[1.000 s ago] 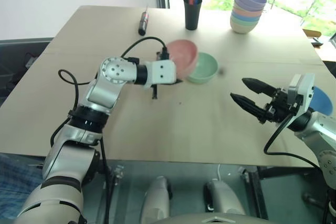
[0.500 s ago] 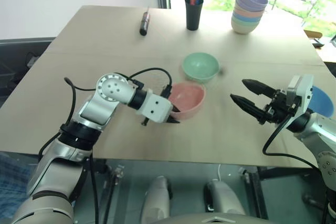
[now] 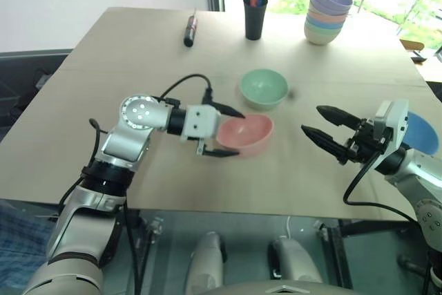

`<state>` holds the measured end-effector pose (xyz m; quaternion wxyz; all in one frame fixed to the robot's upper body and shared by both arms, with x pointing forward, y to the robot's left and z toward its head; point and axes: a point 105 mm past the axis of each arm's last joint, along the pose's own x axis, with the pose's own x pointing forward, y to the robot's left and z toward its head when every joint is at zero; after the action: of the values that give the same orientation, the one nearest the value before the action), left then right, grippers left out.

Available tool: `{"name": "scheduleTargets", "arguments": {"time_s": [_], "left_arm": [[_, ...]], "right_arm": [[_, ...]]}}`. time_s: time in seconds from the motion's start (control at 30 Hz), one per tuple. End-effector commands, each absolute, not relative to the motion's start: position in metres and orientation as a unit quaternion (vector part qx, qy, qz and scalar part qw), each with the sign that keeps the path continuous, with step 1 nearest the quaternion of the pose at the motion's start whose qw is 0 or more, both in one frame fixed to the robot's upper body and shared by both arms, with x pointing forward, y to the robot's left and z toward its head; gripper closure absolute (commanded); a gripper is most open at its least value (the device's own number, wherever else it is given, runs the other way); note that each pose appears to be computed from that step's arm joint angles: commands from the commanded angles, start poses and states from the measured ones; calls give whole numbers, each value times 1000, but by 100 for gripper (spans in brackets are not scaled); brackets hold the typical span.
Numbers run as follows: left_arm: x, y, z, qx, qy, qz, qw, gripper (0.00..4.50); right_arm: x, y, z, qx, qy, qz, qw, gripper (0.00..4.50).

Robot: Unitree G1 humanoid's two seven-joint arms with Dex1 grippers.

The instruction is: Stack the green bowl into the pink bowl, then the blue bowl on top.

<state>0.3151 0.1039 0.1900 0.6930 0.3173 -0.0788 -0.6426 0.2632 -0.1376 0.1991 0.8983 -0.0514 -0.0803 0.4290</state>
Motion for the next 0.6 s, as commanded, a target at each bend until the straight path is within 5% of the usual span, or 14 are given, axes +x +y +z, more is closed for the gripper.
{"name": "scheduleTargets", "arguments": {"time_s": [0.03, 0.17, 0.37, 0.6], "left_arm": [[319, 117, 232, 183, -118, -602, 768, 3], [319, 137, 246, 102, -123, -563, 811, 3], [304, 171, 244, 80, -137, -503, 850, 3], [289, 204, 234, 91, -131, -430, 889, 3]], "right_arm": [[264, -137, 209, -71, -101, 435, 892, 152], [270, -138, 204, -96, -85, 439, 889, 152], [313, -148, 190, -172, -27, 408, 896, 152], [361, -119, 188, -291, -20, 430, 854, 152]]}}
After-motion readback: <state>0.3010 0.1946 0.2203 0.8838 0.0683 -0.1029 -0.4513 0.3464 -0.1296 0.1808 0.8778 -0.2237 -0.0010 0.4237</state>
